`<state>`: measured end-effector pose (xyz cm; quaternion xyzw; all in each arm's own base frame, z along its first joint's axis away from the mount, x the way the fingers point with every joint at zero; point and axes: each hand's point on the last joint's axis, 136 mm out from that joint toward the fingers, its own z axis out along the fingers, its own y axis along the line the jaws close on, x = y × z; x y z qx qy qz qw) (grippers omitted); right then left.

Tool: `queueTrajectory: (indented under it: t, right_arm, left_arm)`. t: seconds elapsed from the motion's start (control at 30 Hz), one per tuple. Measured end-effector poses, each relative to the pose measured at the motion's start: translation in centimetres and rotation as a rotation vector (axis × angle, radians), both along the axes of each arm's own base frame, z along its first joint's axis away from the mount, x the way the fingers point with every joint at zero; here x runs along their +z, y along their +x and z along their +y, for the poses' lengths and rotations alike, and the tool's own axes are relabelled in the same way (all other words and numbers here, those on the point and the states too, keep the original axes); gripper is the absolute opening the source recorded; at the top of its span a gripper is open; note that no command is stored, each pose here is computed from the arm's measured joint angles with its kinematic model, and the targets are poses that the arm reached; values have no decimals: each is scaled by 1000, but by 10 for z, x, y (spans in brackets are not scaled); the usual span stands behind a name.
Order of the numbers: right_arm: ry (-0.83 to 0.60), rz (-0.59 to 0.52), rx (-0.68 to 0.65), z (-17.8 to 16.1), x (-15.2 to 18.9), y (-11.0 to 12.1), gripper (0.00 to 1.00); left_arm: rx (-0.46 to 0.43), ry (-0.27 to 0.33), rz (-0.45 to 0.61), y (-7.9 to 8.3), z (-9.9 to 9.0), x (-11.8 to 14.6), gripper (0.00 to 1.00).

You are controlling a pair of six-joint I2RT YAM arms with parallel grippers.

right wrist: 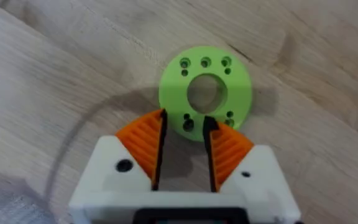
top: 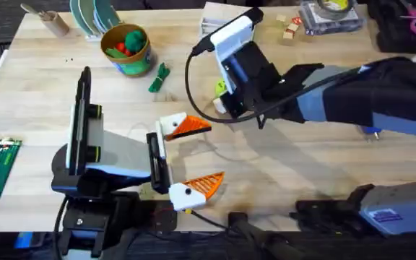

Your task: Pick up the gripper from the table and insert it into the empty holder that is missing its gripper. Then pick up a screw, insert it into the mounting hole, and use the screwdriver to tighten it. Finally, clean up the table by picking up the vegetable and placing it into the bucket.

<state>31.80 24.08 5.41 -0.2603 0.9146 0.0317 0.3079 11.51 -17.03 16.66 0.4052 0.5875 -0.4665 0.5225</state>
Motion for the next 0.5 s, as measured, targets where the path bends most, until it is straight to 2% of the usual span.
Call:
queueTrajectory:
  t: [0.17, 0.4, 0.5]
  right_arm:
    - [-5, -5, -5, -1, 0, 1, 368]
    - [-17, -18, -10, -3, 1, 3, 197]
    - [-17, -19, -9, -3, 1, 4, 158]
  left_arm:
    - [0, 0, 0, 0, 0, 0, 993]
    - [0, 0, 0, 0, 0, 0, 993]
    - [0, 0, 0, 0, 0, 0, 992]
